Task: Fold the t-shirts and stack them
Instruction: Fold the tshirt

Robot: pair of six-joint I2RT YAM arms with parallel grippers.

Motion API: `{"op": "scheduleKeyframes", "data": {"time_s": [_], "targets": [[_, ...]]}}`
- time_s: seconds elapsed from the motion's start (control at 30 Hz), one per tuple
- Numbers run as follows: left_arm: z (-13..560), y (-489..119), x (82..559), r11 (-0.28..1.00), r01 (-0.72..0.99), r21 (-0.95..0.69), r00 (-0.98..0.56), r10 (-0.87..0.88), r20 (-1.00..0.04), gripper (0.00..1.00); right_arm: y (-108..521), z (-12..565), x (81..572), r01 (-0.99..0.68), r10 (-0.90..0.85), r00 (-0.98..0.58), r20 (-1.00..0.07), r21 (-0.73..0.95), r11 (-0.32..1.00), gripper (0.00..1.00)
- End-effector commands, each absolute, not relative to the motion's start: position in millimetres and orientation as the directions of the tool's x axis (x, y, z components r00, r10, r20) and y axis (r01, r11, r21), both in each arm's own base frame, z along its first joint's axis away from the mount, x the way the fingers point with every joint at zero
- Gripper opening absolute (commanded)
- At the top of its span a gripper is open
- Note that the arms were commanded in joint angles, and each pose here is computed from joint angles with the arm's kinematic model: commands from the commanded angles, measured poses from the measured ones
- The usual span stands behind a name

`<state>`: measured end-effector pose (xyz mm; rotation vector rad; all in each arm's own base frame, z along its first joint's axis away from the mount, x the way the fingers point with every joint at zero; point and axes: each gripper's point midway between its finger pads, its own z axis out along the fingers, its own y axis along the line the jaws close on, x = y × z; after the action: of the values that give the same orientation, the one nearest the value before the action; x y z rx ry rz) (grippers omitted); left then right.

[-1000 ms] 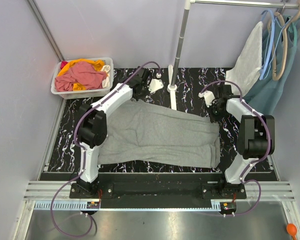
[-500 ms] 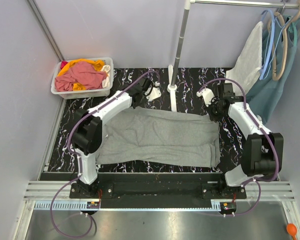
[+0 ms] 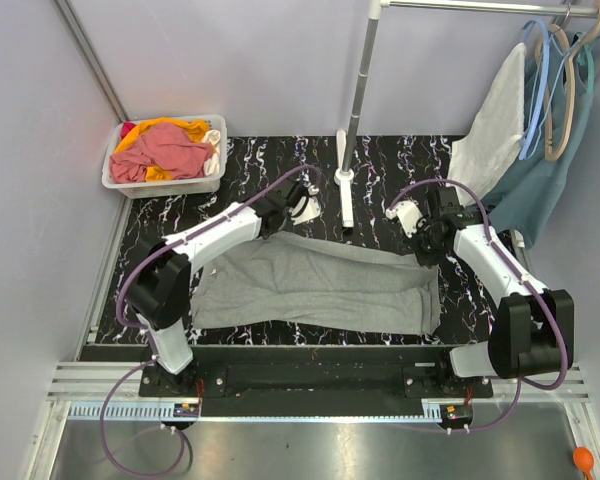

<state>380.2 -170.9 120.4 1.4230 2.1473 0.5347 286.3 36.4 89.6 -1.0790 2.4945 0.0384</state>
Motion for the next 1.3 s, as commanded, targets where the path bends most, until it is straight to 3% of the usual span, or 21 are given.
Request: {"op": "scheduleKeyframes", "data": {"time_s": [0.0,0.53,1.1,1.13,1.27], "targets": [[135.6,-162.1,370.2,0.411,0.673,0.615,-0.358,0.909,-0.215,0.0,32.3,86.7,276.2,-0.717,-0.716,-0.6,-0.357,-0.156,0.679,0.0],[82.0,-152.2,318.4,0.354,0.746,0.564,-0.378,0.922,-0.08,0.0,30.3,52.9,257.1,-0.748,-0.742,-0.6,-0.301,-0.118,0.653,0.0],[80.3,-141.8,292.8,0.337,0.764,0.55,-0.375,0.926,-0.045,0.0,35.0,49.6,238.3,-0.76,-0.749,-0.603,-0.274,-0.089,0.644,0.0],[78.1,-142.1,291.3,0.337,0.766,0.547,-0.376,0.926,-0.044,0.0,35.0,48.2,236.4,-0.761,-0.75,-0.603,-0.271,-0.086,0.643,0.01],[67.7,-143.3,285.0,0.329,0.783,0.528,-0.374,0.927,-0.022,0.0,32.6,43.5,230.0,-0.761,-0.754,-0.61,-0.245,-0.084,0.643,0.3]]}}
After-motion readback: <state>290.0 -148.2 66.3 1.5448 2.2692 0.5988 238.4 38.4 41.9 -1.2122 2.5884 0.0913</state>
